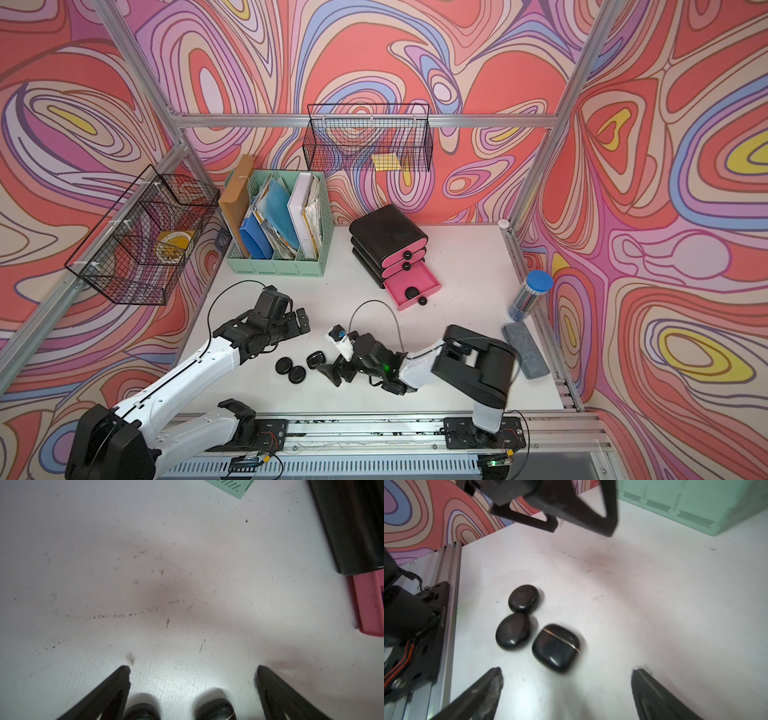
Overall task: Put the bluetooth earphones in the drawer according to color
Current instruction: Pick up the Bluetooth earphone from the center of the board.
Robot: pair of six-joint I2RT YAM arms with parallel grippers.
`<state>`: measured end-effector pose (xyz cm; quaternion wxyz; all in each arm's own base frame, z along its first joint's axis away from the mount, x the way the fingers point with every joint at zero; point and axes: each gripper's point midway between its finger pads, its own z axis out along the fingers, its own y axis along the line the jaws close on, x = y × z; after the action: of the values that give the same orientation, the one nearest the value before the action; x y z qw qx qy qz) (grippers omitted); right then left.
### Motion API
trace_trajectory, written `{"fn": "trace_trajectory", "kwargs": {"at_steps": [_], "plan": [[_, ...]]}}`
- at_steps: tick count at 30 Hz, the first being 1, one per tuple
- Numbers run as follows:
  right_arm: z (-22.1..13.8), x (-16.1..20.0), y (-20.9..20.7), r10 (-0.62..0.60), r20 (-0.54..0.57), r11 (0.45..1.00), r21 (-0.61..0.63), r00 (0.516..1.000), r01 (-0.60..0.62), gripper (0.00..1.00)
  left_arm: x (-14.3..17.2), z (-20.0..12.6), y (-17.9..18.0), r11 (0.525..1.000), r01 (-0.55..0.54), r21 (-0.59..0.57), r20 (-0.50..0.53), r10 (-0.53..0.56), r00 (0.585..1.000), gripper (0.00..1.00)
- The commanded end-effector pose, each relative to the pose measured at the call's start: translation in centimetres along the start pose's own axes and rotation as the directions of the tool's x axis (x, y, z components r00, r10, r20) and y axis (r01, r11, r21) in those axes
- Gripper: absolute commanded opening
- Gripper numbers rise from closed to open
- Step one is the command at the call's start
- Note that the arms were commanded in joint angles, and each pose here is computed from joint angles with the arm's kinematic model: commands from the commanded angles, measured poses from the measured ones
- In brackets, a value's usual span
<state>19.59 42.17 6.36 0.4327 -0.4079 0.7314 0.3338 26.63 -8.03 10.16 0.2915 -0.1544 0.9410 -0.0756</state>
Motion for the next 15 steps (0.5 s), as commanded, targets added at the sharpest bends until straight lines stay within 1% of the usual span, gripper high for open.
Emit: {"fn": "trace_trajectory", "kwargs": {"at_steps": [1, 4, 5, 6, 11, 12, 14, 15], "plan": [[3.6, 2.4, 1.6, -0.136, 0.016, 0.99, 0.047, 0.991, 0.135, 0.98, 0.6, -0.1, 0.9, 1.0, 0.013, -0.023, -0.013, -0.013, 1.0, 0.99], [4.4, 3.2, 2.2, -0.177, 0.01, 0.983, 0.048, 0.984, 0.177, 0.98, 0.6, 0.0, 1.0, 1.0, 0.016, -0.026, -0.012, -0.016, 1.0, 0.99], [5.4, 4.2, 2.6, -0.204, -0.007, 0.978, 0.043, 0.979, 0.205, 0.98, 0.6, 0.0, 1.1, 0.999, 0.021, -0.028, -0.011, -0.021, 1.0, 0.99], [6.1, 5.0, 2.6, -0.21, -0.016, 0.977, 0.043, 0.978, 0.211, 0.98, 0.4, -0.2, 1.3, 0.999, 0.028, -0.031, -0.001, -0.028, 1.0, 0.99], [7.4, 7.0, 2.1, -0.206, -0.066, 0.976, 0.055, 0.976, 0.21, 0.98, 0.4, -0.3, 1.6, 0.999, 0.032, -0.034, 0.009, -0.032, 0.999, 0.99], [7.6, 7.4, 2.1, -0.207, -0.075, 0.976, 0.054, 0.975, 0.211, 0.97, 0.4, -0.3, 1.6, 0.999, 0.033, -0.035, 0.007, -0.033, 0.999, 0.99], [8.0, 8.3, 1.9, -0.212, -0.099, 0.974, 0.055, 0.972, 0.218, 0.91, 0.4, -0.4, 1.7, 0.999, 0.034, -0.037, 0.007, -0.033, 0.999, 0.99], [8.0, 8.7, 1.7, -0.213, -0.109, 0.974, 0.06, 0.971, 0.221, 0.87, 0.4, -0.5, 1.7, 0.999, 0.034, -0.037, 0.008, -0.034, 0.999, 0.99]]}}
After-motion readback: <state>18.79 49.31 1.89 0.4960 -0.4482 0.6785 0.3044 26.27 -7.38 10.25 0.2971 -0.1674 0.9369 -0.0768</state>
